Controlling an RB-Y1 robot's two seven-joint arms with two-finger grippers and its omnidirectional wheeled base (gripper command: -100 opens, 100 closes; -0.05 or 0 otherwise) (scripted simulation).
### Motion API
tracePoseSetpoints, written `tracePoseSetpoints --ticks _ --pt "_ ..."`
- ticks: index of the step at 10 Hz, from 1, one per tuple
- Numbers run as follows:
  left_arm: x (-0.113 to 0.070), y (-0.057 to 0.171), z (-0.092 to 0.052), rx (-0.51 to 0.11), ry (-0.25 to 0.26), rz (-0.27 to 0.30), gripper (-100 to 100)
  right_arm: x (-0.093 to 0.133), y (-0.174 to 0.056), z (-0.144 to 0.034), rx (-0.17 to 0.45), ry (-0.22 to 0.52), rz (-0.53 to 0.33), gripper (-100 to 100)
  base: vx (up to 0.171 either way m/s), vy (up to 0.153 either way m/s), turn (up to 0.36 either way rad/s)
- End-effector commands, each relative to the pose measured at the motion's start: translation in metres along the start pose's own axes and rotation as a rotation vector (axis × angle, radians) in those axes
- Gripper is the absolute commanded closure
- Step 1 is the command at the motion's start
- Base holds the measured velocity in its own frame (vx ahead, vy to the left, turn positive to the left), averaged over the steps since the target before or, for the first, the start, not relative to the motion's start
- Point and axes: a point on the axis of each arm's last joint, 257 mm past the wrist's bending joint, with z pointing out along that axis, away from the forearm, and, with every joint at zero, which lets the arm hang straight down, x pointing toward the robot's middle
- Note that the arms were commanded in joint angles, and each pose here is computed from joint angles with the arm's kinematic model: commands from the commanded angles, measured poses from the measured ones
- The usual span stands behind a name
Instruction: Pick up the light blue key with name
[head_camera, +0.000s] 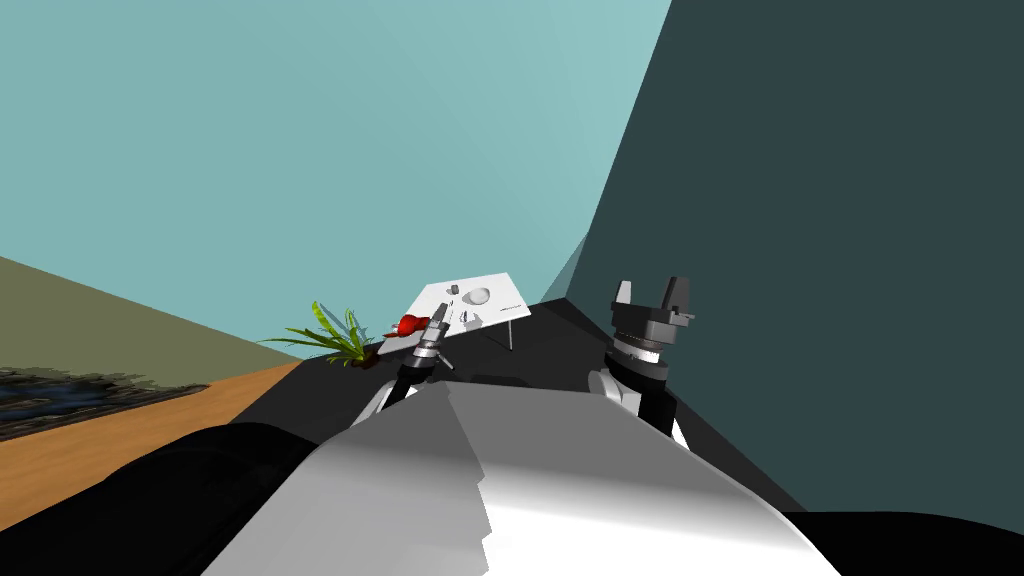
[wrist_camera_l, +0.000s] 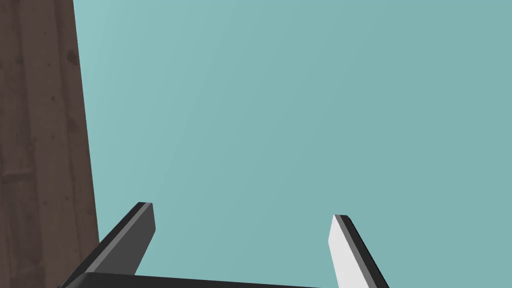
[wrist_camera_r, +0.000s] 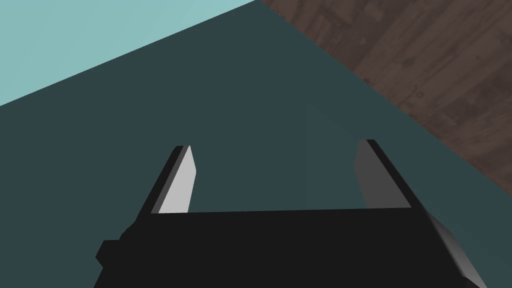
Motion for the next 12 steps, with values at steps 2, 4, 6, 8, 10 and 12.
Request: tracePoseSetpoints --ticks 2,4,6,8,10,12 --pt "0.014 0.052 -0.026 -0.141 0.086 0.031 -100 0.000 0.000 0.000 0.000 0.000 0.000 0 -0.070 -0.118 0.047" --pt "0.017 0.082 -0.044 -0.219 0.125 0.046 -100 0.000 0.000 0.000 0.000 0.000 0.000 0 -0.068 -0.128 0.034" --pt "0.019 0.127 -0.079 -0.350 0.199 0.080 -100 0.000 0.000 0.000 0.000 0.000 0.000 0 -0.052 -0.106 0.018" --pt "0.017 0.151 -0.100 -0.422 0.236 0.098 -100 0.000 0.000 0.000 0.000 0.000 0.000 0 -0.037 -0.092 0.000" --pt "0.013 0.176 -0.126 -0.501 0.272 0.118 -100 0.000 0.000 0.000 0.000 0.000 0.000 0 -0.031 -0.072 -0.011" --pt "0.007 0.198 -0.150 -0.573 0.308 0.139 -100 0.000 0.000 0.000 0.000 0.000 0.000 0 -0.028 -0.108 -0.023"
